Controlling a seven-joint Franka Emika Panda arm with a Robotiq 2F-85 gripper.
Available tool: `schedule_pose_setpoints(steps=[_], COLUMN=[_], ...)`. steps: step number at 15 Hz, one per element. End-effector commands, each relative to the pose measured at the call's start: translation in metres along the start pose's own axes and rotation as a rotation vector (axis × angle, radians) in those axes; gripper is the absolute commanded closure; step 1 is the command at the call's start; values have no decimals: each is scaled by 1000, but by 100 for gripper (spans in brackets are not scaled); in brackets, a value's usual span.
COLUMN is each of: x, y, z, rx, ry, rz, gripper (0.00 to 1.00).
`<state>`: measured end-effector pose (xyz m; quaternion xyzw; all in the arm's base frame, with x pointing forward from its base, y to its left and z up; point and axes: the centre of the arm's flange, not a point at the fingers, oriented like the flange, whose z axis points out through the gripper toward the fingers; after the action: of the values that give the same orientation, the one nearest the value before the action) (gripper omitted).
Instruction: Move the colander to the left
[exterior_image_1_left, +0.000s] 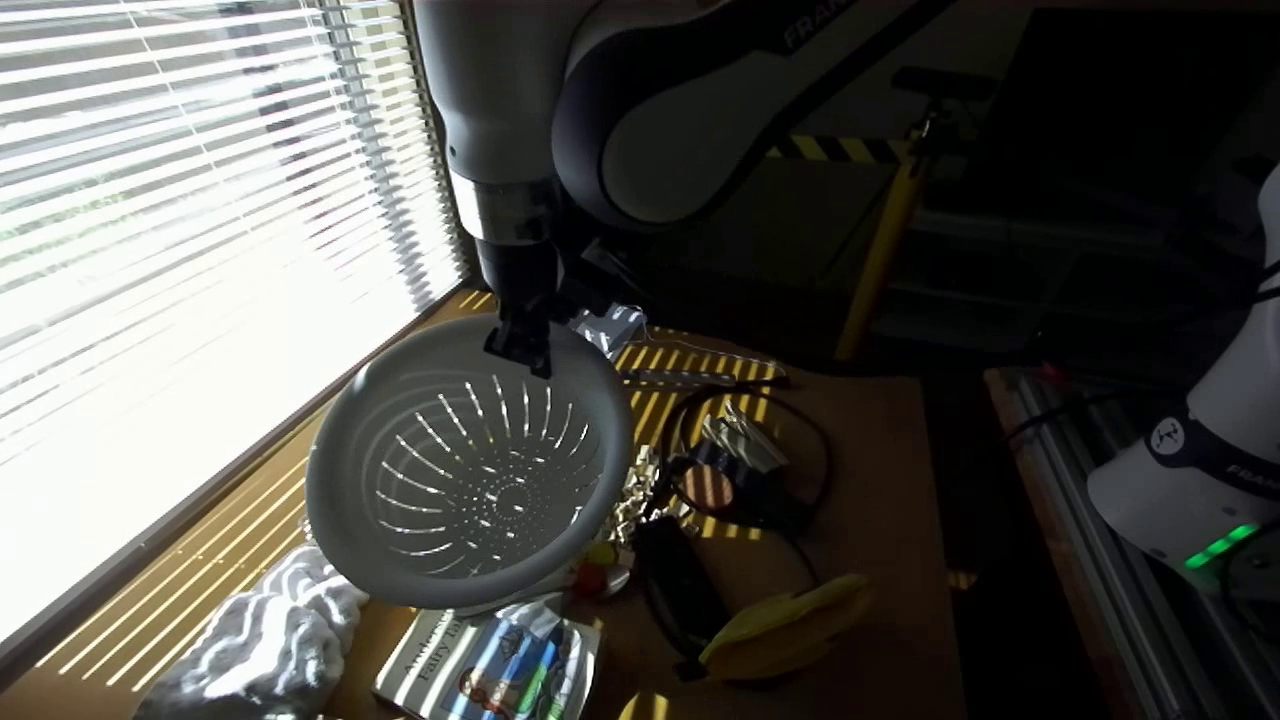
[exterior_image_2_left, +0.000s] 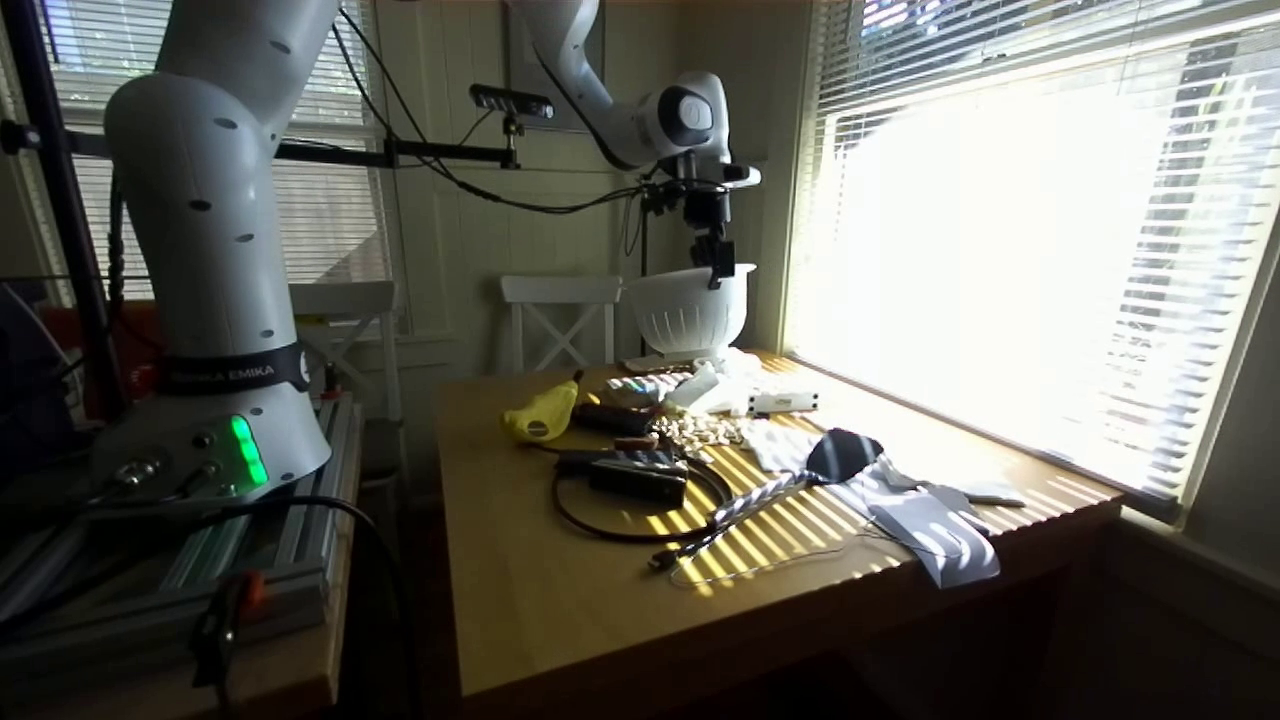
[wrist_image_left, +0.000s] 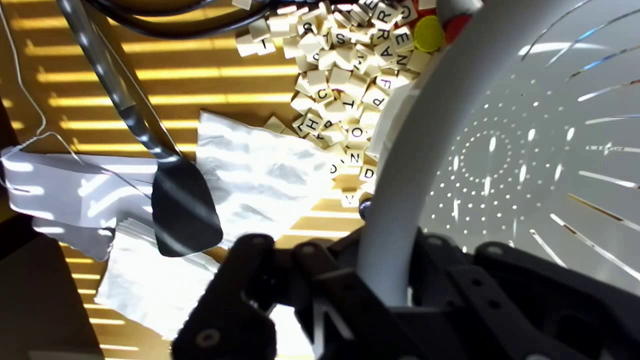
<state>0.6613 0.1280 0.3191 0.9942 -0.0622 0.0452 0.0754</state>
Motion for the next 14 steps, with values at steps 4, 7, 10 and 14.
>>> schedule_pose_setpoints(steps=[4,7,10,14], x=[72,90,100,106], y=[-78,-110,-136,-160], z=[16,26,35,40], rx=[88,130,143,115], ry=[42,21,-20,-90], rz=[-322,-490,-631,-730], gripper=[98,98,98,98])
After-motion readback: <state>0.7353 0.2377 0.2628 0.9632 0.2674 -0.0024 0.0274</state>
